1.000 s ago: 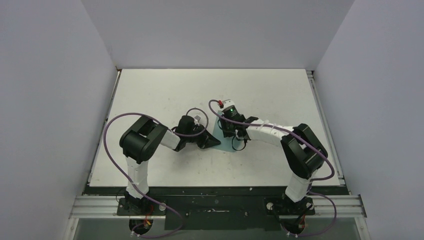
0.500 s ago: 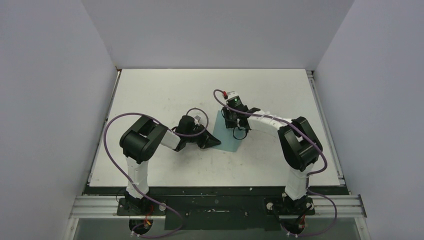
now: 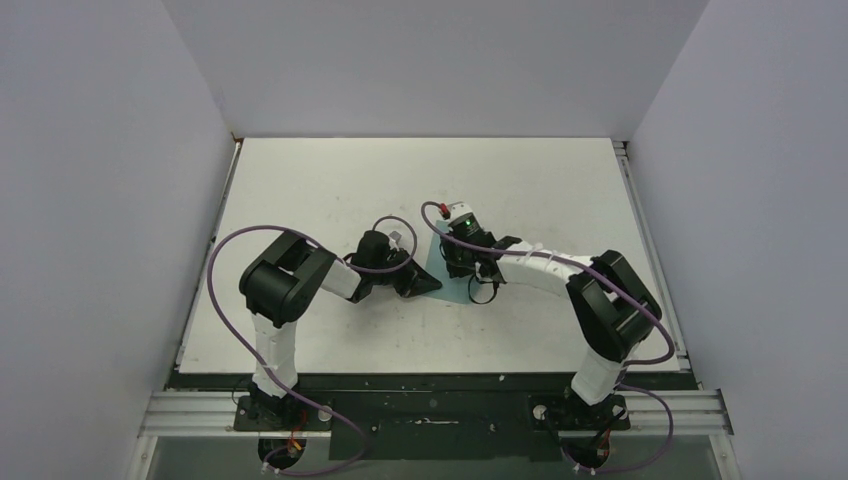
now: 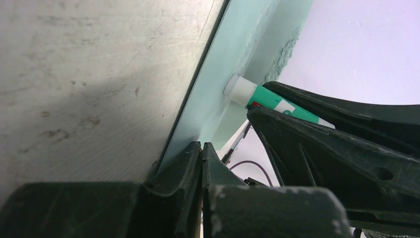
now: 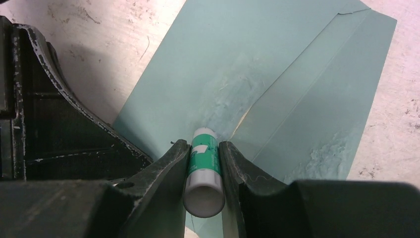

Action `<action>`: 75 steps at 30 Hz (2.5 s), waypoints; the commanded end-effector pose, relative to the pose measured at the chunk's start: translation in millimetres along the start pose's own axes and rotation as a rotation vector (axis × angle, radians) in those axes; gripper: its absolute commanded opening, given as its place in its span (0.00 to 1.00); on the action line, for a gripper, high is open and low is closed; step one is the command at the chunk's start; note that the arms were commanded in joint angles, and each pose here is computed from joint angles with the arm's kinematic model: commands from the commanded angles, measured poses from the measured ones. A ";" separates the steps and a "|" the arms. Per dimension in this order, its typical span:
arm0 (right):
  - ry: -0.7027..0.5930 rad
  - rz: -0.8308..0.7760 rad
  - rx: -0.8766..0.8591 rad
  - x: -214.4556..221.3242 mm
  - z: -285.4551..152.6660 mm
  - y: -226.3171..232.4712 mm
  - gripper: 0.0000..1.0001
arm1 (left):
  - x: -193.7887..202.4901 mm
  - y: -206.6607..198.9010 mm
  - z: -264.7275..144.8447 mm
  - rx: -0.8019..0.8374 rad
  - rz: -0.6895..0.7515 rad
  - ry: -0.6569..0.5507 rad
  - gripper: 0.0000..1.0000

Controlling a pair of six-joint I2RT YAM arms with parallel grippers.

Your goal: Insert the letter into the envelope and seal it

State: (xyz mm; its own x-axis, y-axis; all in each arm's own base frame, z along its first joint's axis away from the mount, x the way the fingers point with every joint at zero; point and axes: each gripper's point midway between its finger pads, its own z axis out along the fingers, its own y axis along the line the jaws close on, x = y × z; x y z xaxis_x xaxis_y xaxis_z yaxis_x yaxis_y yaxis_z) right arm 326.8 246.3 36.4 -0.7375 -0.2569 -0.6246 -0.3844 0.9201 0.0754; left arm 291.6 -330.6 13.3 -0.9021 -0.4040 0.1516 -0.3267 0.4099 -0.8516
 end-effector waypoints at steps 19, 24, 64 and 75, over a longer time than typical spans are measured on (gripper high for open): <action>-0.032 0.146 -0.094 -38.1 -39.9 -13.6 0.05 | -10.1 58.0 2.6 -0.216 -0.031 -0.057 0.00; -0.112 0.342 -0.161 -46.4 -75.3 -36.0 0.05 | -11.4 34.3 -2.6 -0.202 0.015 -0.034 0.00; -0.296 1.168 -0.257 39.2 -39.4 -152.7 0.56 | -2.8 -74.6 -59.7 0.007 0.341 0.018 0.46; -0.188 1.046 0.195 74.2 -94.0 -197.5 0.77 | -21.8 -88.8 -44.0 -0.015 0.390 0.006 0.40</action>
State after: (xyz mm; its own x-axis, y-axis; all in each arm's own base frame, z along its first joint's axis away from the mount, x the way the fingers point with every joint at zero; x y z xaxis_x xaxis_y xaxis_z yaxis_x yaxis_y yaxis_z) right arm 318.3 57.5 47.6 -0.5527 0.7608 -0.3402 0.3760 0.5919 0.7129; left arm 309.0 -315.7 96.7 -0.9677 -0.2187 -0.1250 -0.0150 0.5453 -0.8381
